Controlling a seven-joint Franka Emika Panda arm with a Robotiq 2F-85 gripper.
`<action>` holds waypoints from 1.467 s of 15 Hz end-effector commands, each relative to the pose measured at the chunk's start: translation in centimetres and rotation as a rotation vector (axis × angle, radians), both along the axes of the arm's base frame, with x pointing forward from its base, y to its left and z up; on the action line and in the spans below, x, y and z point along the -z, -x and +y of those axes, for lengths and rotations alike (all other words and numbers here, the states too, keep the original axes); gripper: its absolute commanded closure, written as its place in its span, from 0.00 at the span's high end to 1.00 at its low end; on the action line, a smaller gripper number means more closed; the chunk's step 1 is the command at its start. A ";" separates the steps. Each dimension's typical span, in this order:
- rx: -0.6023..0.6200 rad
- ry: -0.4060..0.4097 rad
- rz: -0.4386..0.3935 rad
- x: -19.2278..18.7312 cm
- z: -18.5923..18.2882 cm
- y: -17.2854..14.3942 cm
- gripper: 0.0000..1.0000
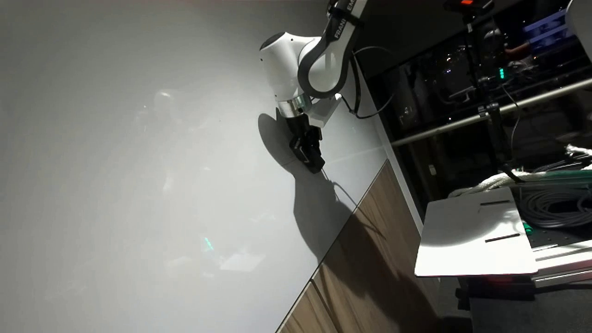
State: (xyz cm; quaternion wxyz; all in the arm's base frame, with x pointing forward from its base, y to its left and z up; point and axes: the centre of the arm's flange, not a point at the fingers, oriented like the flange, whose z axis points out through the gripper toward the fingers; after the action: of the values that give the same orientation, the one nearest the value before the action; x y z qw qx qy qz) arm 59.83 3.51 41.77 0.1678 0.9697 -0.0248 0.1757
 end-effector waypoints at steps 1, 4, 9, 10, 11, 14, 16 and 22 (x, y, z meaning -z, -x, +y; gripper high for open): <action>0.030 -0.015 -0.095 -4.4 -1.7 -1.3 0.29; 0.043 -0.017 -0.112 -5.0 -2.7 -1.7 0.29; 0.055 0.008 -0.110 -5.1 -5.8 -1.5 0.29; 0.061 0.013 -0.112 -5.3 -6.7 -1.3 0.29; 0.067 0.017 -0.115 -5.9 -8.0 -1.2 0.29; 0.087 0.028 -0.127 -7.3 -11.0 -1.4 0.29; 0.084 0.029 -0.130 -7.6 -10.9 -1.7 0.29; 0.017 0.013 -0.097 -4.8 -1.7 -3.4 0.29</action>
State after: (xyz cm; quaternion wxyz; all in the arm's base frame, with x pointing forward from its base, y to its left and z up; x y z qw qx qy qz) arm 59.44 -4.40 47.12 0.1865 0.9609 -0.0619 0.1953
